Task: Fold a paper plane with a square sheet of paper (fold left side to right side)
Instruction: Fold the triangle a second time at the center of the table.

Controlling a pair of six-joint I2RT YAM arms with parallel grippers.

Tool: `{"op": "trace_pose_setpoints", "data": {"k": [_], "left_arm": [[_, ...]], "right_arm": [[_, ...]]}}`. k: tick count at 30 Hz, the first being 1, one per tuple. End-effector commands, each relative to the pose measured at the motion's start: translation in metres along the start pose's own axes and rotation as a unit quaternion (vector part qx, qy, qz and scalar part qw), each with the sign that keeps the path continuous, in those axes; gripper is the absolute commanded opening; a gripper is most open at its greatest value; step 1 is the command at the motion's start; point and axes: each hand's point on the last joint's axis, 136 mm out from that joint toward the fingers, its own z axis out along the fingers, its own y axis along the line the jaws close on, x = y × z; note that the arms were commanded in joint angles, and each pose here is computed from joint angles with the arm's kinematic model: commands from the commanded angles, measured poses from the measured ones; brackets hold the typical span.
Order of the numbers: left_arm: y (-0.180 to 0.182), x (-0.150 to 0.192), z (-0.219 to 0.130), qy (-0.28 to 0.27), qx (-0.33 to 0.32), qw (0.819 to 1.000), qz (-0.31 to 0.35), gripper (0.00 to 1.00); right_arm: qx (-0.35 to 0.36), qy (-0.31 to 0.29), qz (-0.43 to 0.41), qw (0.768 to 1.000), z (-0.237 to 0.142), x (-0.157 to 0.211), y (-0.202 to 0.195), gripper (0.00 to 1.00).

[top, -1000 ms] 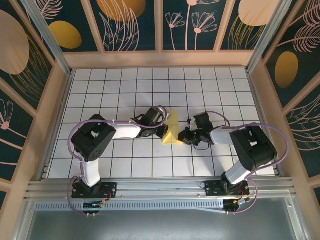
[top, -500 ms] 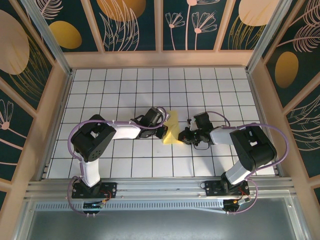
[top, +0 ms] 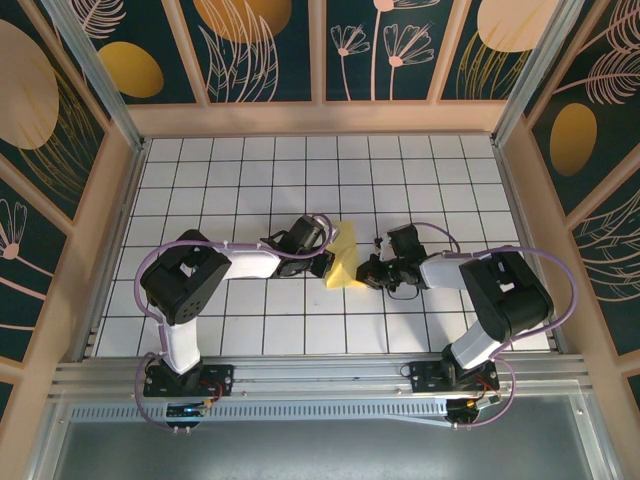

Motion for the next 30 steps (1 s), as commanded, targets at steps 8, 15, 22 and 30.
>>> {"op": "trace_pose_setpoints", "data": {"k": [8,15,22,30], "left_arm": [[0.007,0.007,0.002,0.009,-0.011,1.000,0.007,0.00],[0.011,0.016,0.008,0.023,-0.013,1.000,0.005,0.00],[0.012,0.019,0.010,0.028,-0.014,0.999,0.005,0.00],[0.012,0.019,0.009,0.028,-0.015,0.999,0.007,0.00]], "right_arm": [[0.051,0.014,0.014,0.999,0.005,0.010,-0.025,0.00],[0.011,0.001,0.002,1.000,-0.001,0.001,0.000,0.00],[-0.040,-0.030,-0.019,0.999,-0.020,-0.020,0.037,0.08],[-0.104,-0.048,-0.012,0.993,-0.014,-0.041,0.062,0.00]]}}
